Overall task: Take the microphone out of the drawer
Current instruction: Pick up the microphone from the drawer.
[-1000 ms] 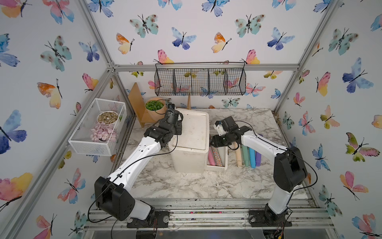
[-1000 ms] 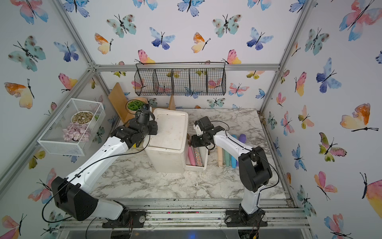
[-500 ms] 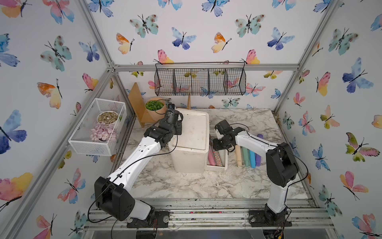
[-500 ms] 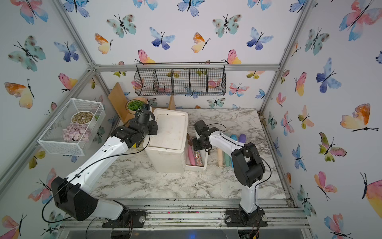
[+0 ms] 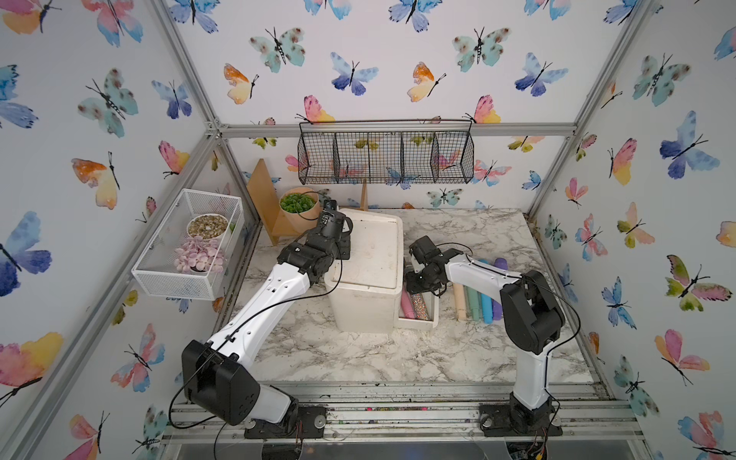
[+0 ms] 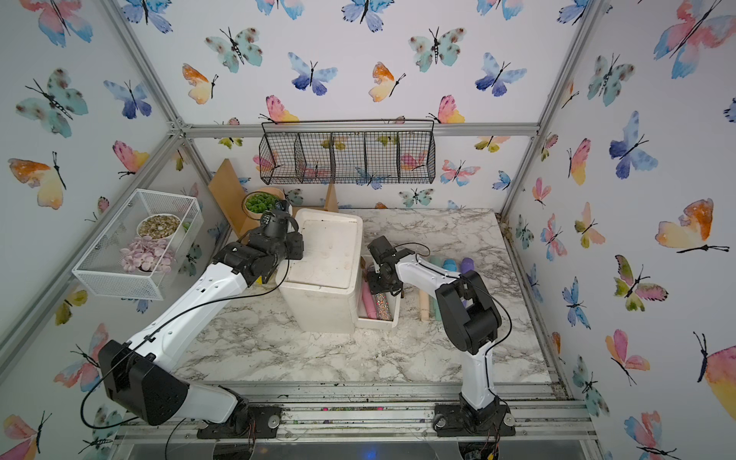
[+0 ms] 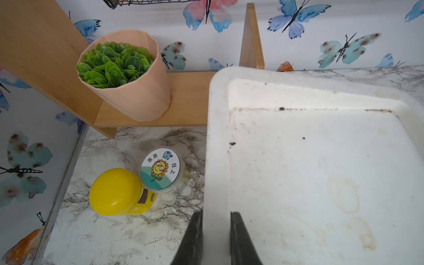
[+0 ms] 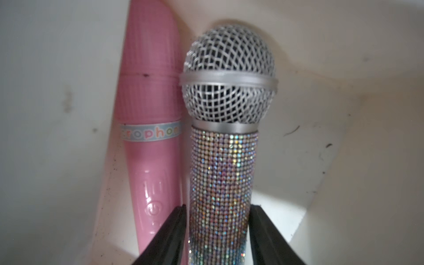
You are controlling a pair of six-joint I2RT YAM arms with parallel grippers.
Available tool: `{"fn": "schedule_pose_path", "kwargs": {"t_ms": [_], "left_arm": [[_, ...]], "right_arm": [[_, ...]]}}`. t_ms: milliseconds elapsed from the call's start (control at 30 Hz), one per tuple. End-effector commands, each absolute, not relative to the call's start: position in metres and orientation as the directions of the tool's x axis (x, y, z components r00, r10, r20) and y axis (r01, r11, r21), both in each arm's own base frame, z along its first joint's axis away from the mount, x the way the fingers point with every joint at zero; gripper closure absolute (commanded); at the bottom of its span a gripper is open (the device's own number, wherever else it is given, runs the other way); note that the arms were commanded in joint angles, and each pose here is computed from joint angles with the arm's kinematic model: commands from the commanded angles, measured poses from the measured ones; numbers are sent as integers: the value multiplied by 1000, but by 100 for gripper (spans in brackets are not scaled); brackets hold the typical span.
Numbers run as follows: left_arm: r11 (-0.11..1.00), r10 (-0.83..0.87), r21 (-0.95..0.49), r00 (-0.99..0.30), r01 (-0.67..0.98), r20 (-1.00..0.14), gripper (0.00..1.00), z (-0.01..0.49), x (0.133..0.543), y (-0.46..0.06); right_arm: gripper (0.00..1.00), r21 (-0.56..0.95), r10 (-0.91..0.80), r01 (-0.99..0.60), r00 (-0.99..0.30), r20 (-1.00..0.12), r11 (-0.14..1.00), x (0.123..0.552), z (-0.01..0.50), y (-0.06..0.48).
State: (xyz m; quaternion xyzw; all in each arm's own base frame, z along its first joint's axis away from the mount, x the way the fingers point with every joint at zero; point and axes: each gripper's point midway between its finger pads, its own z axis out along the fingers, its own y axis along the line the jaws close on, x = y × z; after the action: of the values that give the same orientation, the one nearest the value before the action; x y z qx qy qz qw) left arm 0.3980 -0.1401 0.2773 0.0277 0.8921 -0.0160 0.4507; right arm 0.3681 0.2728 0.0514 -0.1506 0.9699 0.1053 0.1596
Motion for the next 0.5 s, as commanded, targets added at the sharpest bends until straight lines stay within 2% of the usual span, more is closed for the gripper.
{"fn": "schedule_pose_path", "kwargs": {"t_ms": [0,333,467], "left_arm": [[996,86,69,-655,52,-751,100,243,392,-135],[996,90,74,-654,51,-751,100,242,392,-134],[996,89,74,-653,50,-752,100,243,391,-133]], "right_arm": [[50,127,-250,-307,-908,-335,943,371,45,272],[51,123,-224,-279,-913,-342,952,373,46,270],[55,134,-211,-275,-908,-362,952,375,52,272]]}}
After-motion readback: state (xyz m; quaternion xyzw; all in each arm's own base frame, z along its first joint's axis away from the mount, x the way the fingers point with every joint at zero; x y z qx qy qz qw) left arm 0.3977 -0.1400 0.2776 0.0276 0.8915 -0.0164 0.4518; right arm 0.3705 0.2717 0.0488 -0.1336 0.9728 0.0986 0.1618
